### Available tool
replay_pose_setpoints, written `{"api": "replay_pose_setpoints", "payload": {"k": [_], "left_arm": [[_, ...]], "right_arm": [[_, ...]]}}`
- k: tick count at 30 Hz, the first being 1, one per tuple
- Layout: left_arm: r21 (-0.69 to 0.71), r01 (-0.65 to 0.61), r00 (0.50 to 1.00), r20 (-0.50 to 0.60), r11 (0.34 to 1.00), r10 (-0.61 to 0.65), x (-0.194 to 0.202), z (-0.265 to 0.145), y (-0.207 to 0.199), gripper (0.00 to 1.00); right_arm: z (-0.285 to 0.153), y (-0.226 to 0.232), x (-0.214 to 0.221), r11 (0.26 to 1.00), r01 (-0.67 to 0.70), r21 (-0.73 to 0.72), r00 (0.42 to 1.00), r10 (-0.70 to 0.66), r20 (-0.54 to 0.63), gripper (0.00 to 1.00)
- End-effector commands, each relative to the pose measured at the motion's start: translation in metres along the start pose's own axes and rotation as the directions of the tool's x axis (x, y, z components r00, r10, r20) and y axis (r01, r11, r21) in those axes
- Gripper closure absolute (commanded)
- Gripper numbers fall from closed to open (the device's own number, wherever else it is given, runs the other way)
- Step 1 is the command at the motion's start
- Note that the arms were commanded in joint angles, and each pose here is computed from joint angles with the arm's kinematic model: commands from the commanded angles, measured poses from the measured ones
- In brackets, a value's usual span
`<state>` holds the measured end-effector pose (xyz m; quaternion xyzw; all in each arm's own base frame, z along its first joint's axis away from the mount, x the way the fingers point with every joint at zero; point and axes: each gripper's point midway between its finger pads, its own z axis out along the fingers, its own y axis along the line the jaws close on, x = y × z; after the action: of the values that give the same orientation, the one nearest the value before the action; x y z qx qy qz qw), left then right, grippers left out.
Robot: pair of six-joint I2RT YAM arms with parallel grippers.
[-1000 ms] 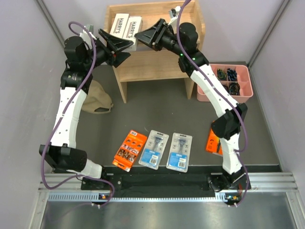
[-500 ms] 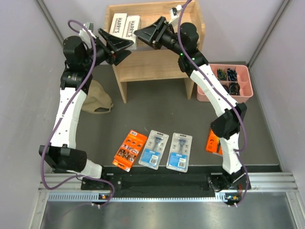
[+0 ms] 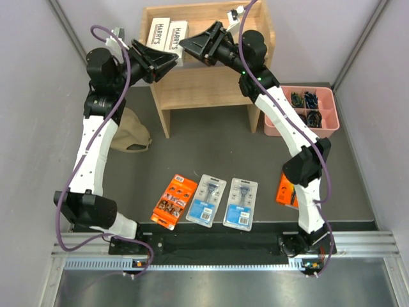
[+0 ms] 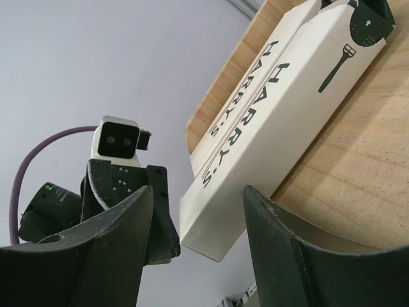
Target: Place and organize the shaving razors onto the shelf
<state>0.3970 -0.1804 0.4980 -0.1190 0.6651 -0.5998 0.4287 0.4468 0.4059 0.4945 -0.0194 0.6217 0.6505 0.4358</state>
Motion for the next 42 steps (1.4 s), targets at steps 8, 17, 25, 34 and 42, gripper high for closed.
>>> {"api": "replay_pose_setpoints", "payload": {"k": [8, 17, 25, 34, 42], "left_arm": [[0.003, -0.080, 0.996, 0.049, 0.997, 0.080, -0.011, 0.007, 0.003, 0.60], [-0.018, -0.068, 0.994, 0.080, 0.998, 0.070, -0.019, 0.021, 0.019, 0.60], [-0.021, -0.074, 0.991, 0.107, 0.997, 0.075, -0.026, 0.026, 0.022, 0.59], [0.045, -0.138, 0.985, 0.106, 0.989, 0.133, -0.026, 0.022, 0.002, 0.55], [0.060, -0.211, 0.974, 0.091, 0.976, 0.205, -0.015, 0.006, -0.013, 0.32]], "right_arm": [[0.005, -0.038, 0.007, 0.998, -0.012, 0.057, 1.000, 0.013, -0.016, 0.40], [0.004, -0.040, 0.008, 0.998, -0.014, 0.059, 1.000, 0.015, -0.024, 0.38], [0.004, -0.042, 0.007, 0.998, -0.012, 0.063, 1.000, 0.014, -0.027, 0.37], [-0.006, -0.035, 0.006, 0.997, -0.003, 0.073, 1.000, 0.004, -0.024, 0.37], [-0.016, -0.027, 0.002, 0.995, 0.027, 0.093, 0.999, -0.025, -0.024, 0.33]]}}
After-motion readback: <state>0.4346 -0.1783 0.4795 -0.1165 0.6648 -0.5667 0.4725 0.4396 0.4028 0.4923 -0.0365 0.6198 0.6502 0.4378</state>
